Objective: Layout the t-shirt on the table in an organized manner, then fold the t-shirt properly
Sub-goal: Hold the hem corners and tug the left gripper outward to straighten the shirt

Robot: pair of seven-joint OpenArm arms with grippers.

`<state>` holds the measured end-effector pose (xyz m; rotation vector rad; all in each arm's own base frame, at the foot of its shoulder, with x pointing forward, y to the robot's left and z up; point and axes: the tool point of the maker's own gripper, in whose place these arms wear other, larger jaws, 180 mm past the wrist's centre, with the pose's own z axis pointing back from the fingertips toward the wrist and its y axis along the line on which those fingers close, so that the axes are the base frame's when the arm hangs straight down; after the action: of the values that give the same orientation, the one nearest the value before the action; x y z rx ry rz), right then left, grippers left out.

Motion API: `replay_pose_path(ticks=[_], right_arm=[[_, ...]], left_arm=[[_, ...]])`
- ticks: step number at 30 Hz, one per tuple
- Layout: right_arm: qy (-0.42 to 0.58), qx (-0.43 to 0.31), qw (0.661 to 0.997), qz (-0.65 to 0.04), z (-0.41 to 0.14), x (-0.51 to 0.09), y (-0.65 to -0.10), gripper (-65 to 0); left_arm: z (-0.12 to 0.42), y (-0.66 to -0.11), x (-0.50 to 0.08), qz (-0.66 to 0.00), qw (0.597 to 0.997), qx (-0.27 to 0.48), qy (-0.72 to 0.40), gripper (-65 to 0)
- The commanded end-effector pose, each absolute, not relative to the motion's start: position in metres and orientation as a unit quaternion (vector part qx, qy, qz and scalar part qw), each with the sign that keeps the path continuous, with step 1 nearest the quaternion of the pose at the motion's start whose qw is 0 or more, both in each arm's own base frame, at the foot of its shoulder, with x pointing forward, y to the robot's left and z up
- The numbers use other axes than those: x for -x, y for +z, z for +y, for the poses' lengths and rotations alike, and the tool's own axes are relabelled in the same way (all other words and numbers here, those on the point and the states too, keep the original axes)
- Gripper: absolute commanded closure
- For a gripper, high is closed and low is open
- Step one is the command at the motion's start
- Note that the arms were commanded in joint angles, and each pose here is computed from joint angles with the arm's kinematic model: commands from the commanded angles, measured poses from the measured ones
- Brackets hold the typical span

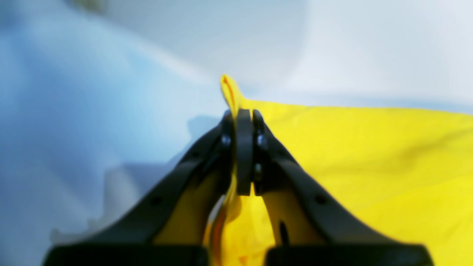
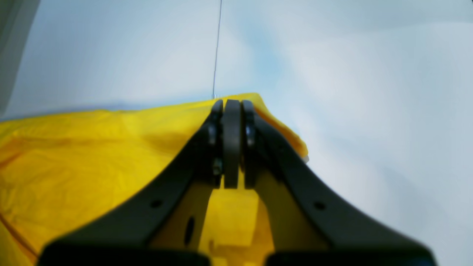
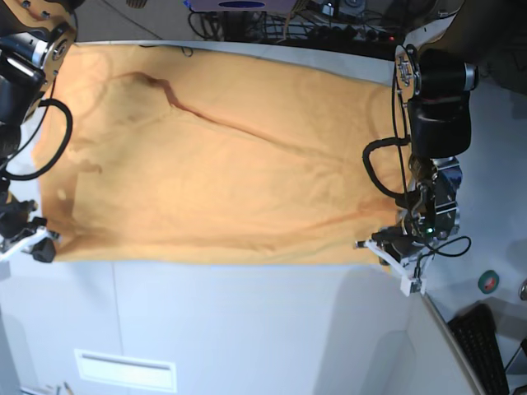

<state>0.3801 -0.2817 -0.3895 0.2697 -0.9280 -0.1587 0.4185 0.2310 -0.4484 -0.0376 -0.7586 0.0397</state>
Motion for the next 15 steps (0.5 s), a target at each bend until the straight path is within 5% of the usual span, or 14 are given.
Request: replay_pose_path(ticks=[1,15], right_arm=[[-0.072,-0.124,0.866,-0.478,-0.290,-0.393,-0.366,0.0],[-0.071,-0.122,0.867,-0.478,-0.292,-0.392,-0.366,0.0]], left_arm=[[0.237,-0.429,-0.434,-0.394,0.919,0.014,0.019,0.0],[0.265,-0.477,-0.371,-0.328,0.941,0.011,0.084,0.0]])
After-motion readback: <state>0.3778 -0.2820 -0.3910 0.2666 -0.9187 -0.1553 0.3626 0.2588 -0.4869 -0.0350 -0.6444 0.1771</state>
